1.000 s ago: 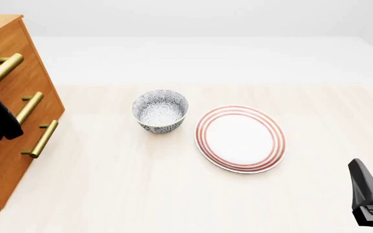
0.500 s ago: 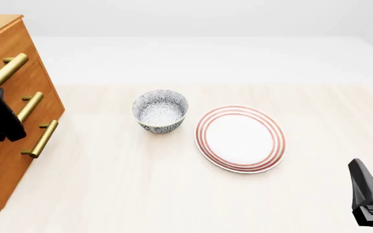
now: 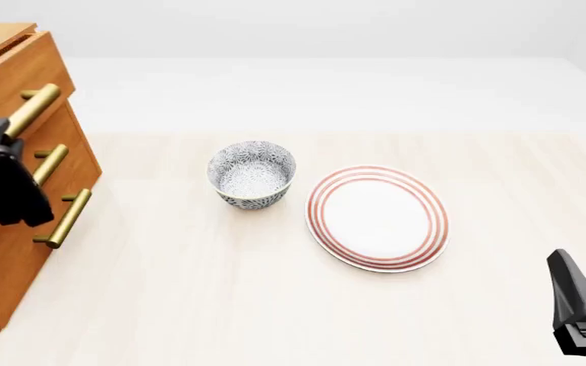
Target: Open the top drawer of the cabinet.
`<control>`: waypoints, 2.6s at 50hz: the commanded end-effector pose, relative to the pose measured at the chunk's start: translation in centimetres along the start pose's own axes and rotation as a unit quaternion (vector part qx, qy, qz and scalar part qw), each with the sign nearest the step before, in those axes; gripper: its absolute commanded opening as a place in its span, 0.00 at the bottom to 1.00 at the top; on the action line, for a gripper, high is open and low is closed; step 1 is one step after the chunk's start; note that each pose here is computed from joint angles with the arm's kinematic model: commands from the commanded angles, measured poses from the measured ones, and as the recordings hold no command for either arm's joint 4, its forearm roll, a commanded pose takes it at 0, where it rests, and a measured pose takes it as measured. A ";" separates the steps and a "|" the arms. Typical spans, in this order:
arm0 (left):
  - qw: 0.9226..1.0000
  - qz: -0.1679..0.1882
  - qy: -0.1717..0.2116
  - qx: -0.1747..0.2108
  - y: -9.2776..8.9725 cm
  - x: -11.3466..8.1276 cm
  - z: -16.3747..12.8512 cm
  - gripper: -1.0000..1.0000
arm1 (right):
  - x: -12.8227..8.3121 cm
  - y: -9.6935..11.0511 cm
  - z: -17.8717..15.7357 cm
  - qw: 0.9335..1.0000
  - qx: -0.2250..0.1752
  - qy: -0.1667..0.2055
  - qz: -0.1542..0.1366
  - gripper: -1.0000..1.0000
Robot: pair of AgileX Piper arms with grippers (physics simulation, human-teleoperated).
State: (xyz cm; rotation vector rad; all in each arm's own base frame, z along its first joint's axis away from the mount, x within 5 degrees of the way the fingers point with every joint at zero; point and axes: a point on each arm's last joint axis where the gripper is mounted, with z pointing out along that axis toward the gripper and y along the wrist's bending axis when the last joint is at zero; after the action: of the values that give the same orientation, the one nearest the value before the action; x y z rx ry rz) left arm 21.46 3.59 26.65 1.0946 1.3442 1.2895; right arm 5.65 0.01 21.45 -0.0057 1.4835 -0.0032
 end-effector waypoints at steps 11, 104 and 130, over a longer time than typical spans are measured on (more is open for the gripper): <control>0.999 0.000 -0.018 0.031 -1.5 -0.9 -1.0 0.00 | 0.0 0.0 0.0 1.000 0.000 0.000 0.000 1.00; 0.992 -0.023 -0.125 -0.013 -0.6 -4.7 -4.1 1.00 | 0.0 0.0 0.0 1.000 0.000 0.000 0.000 1.00; 0.983 -0.079 -0.163 -0.020 1.6 -5.6 -5.7 1.00 | 0.0 0.0 0.0 1.000 0.000 0.000 0.000 1.00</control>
State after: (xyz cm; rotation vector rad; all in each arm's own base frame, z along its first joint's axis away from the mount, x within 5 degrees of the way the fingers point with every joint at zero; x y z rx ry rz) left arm 17.28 -2.55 27.41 1.1371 1.1234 1.0228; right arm 5.65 0.01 21.45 -0.0057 1.4835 -0.0033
